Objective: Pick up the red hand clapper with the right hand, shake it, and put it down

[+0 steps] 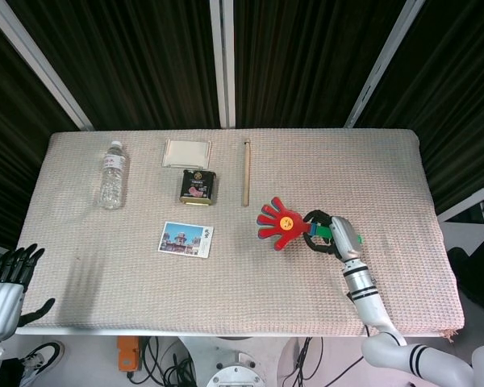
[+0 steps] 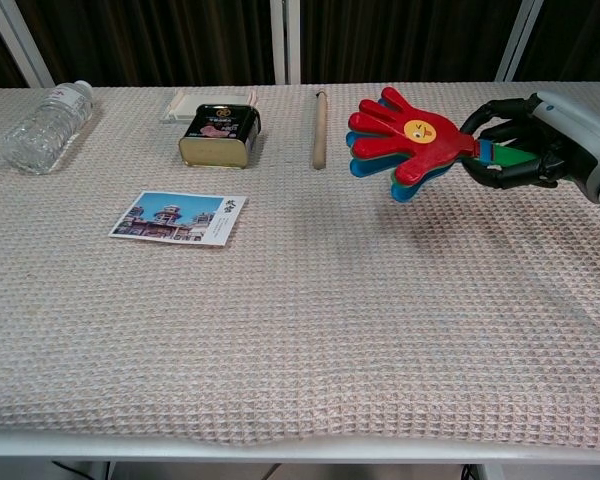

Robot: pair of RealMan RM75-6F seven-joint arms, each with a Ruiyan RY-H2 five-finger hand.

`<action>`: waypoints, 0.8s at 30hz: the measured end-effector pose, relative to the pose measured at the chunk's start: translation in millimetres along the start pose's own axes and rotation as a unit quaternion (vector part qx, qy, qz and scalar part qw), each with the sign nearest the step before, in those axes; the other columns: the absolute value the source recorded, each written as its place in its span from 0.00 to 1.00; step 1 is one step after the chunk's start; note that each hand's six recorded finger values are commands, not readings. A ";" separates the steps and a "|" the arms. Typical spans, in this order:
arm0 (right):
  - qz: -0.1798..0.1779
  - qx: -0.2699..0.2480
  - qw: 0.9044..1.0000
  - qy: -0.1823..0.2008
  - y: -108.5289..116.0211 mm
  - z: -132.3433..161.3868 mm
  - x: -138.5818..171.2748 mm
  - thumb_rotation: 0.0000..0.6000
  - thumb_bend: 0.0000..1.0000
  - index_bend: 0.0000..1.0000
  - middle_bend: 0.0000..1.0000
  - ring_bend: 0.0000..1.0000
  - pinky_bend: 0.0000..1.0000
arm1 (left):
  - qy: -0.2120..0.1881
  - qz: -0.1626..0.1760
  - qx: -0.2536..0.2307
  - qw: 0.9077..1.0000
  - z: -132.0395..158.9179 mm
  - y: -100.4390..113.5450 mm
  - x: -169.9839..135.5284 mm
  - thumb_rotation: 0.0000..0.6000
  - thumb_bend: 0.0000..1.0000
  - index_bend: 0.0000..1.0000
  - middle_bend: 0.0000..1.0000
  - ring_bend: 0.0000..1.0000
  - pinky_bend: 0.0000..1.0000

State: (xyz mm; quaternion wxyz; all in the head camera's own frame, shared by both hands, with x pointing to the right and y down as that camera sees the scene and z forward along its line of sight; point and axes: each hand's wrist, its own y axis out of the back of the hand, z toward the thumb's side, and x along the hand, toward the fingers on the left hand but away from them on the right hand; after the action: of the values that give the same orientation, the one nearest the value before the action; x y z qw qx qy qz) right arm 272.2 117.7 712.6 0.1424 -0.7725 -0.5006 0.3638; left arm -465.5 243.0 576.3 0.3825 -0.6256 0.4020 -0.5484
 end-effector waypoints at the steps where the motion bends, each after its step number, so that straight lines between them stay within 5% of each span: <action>1: 0.003 0.007 1.000 0.000 -0.4 -0.3 -0.2 1.00 0.30 0.79 0.82 0.79 0.92 | 0.000 0.000 0.000 1.000 0.0 0.1 0.0 1.00 0.18 0.04 0.00 0.00 0.00; 3: 0.017 0.027 0.999 -0.003 -2.6 -2.4 -0.2 1.00 0.18 0.56 0.60 0.49 0.66 | 0.000 0.000 0.000 1.000 0.0 0.1 0.1 1.00 0.18 0.04 0.00 0.00 0.00; 5: 0.036 0.048 0.998 -0.009 -5.5 -5.3 -0.1 1.00 0.04 0.19 0.24 0.10 0.19 | 0.000 0.000 0.000 1.000 0.1 0.2 0.3 1.00 0.18 0.04 0.00 0.00 0.00; 7: 0.060 0.077 0.995 -0.017 -7.7 -8.8 0.3 1.00 0.00 0.02 0.05 0.00 0.02 | 0.000 0.001 0.000 1.000 0.0 0.5 0.3 1.00 0.18 0.04 0.00 0.00 0.00; 11: 0.070 0.103 0.992 -0.021 -4.7 -6.1 1.0 1.00 0.00 0.00 0.00 0.00 0.00 | 0.000 0.001 0.000 1.000 -0.5 1.1 0.3 1.00 0.18 0.04 0.00 0.00 0.00; 17: 0.031 0.093 0.995 0.003 22.2 10.5 4.1 1.00 0.00 0.00 0.00 0.00 0.00 | 0.000 0.004 0.000 1.000 -0.2 2.4 0.4 1.00 0.18 0.04 0.00 0.00 0.00; 24: -0.039 0.150 0.987 0.044 89.5 23.6 46.0 1.00 0.01 0.00 0.00 0.00 0.00 | 0.002 0.006 0.001 1.000 0.1 3.8 -0.4 1.00 0.18 0.04 0.00 0.00 0.00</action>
State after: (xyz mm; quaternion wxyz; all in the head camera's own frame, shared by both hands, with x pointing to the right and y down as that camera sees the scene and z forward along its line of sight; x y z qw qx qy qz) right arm 326.3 113.7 624.6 0.2924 -0.7376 -0.4631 0.3949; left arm -465.7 241.9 572.6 0.3856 -0.6221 0.4054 -0.5477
